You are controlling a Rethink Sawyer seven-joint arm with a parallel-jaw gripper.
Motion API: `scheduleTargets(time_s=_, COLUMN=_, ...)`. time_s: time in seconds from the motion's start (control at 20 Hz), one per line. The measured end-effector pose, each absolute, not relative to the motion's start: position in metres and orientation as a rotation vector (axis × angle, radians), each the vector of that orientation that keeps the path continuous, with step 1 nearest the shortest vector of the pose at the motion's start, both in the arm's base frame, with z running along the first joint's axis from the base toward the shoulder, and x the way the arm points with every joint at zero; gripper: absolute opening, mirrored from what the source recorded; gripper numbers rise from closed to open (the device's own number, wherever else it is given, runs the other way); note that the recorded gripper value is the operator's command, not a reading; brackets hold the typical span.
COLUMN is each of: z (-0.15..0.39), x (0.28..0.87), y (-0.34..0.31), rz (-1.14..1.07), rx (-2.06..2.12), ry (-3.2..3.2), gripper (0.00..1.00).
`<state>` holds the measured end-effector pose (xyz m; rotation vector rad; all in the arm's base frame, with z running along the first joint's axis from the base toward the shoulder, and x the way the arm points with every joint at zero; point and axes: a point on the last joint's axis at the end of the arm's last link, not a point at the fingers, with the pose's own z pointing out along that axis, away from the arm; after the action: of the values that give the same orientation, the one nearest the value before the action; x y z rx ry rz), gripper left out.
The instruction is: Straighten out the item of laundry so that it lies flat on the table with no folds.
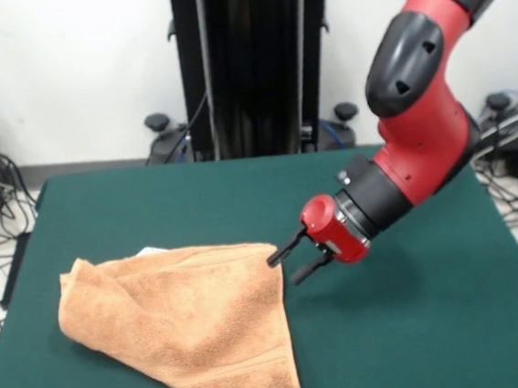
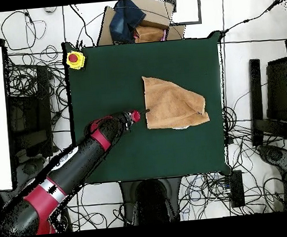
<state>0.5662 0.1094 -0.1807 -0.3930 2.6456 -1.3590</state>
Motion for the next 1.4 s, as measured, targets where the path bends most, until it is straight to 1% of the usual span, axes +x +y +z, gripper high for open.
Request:
scheduleTargets(time_s=0.55, z=-0.188, x=0.563, y=0.107, rz=-1.352, rx=-0.391, ry=2.632, gripper=1.00)
scheduleTargets(time_s=1.4, z=-0.150, x=0.572, y=0.111, rz=-1.356, rx=-0.342, ry=2.607, gripper=1.00)
